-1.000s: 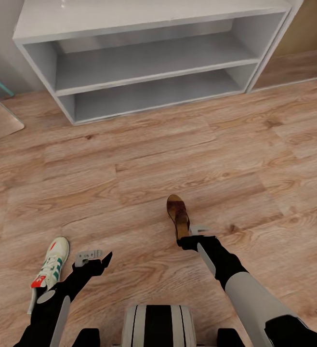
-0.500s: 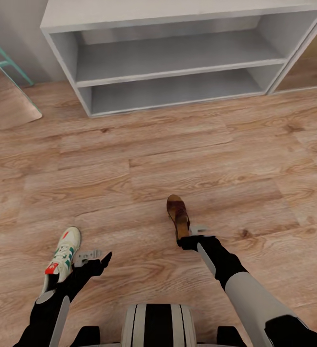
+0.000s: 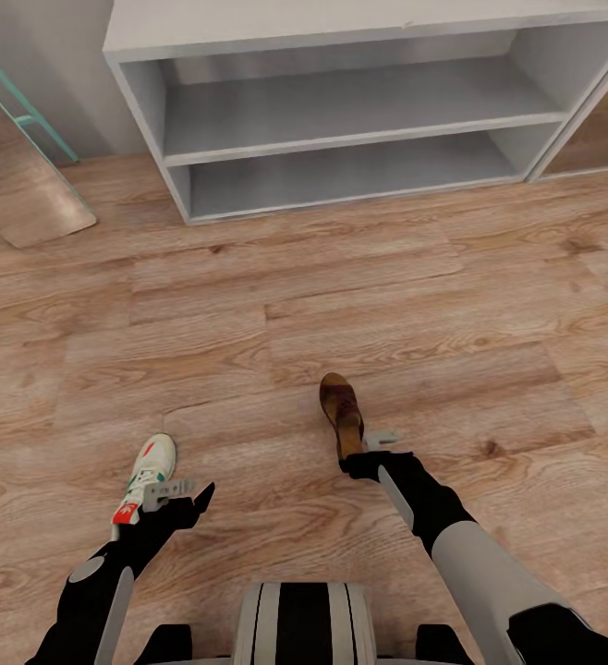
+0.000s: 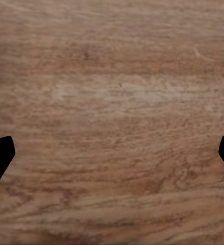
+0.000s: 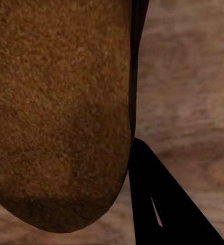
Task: Pick up the two gym shoes and the two sandals from the corridor floor and place them onto the hallstand (shoe rack) in the corridor, making sure they are on the rack and not on the floor. Arrange them so the two gym shoes are next to each other and the two sandals are next to each other.
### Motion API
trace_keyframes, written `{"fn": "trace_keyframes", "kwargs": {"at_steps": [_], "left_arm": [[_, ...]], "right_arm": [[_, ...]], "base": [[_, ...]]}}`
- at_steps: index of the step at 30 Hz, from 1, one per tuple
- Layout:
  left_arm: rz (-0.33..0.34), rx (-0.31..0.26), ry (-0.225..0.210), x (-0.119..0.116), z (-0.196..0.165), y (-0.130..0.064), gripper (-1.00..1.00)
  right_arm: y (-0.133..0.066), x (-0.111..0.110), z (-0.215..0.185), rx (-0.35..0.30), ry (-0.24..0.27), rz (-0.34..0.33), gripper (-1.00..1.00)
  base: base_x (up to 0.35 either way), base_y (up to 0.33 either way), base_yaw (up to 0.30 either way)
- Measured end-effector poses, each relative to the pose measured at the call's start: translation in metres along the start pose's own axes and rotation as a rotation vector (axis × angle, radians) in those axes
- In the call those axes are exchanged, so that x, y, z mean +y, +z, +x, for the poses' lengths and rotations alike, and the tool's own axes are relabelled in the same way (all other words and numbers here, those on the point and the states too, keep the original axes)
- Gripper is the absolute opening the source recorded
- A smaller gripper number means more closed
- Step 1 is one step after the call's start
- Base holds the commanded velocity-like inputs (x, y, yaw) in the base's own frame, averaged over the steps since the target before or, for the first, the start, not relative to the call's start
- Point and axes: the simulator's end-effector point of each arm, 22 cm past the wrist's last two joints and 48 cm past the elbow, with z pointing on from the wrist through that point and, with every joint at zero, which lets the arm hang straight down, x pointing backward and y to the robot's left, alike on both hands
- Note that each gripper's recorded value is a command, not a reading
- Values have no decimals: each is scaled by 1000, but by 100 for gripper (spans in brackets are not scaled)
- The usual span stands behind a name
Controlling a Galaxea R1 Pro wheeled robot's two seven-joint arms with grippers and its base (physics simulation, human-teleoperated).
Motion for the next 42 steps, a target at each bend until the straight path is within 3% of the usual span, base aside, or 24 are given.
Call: {"fn": "trace_keyframes", "kwargs": {"at_steps": [13,42], "left_arm": [[1,-1,0,0,0,0,100],[0,0,-1,0,0,0,100]], "right_arm": [[0,0,0,0,0,0,-100],[0,0,0,0,1,0,-100]], "base": [[0,231,0],[-65,10,0]]}}
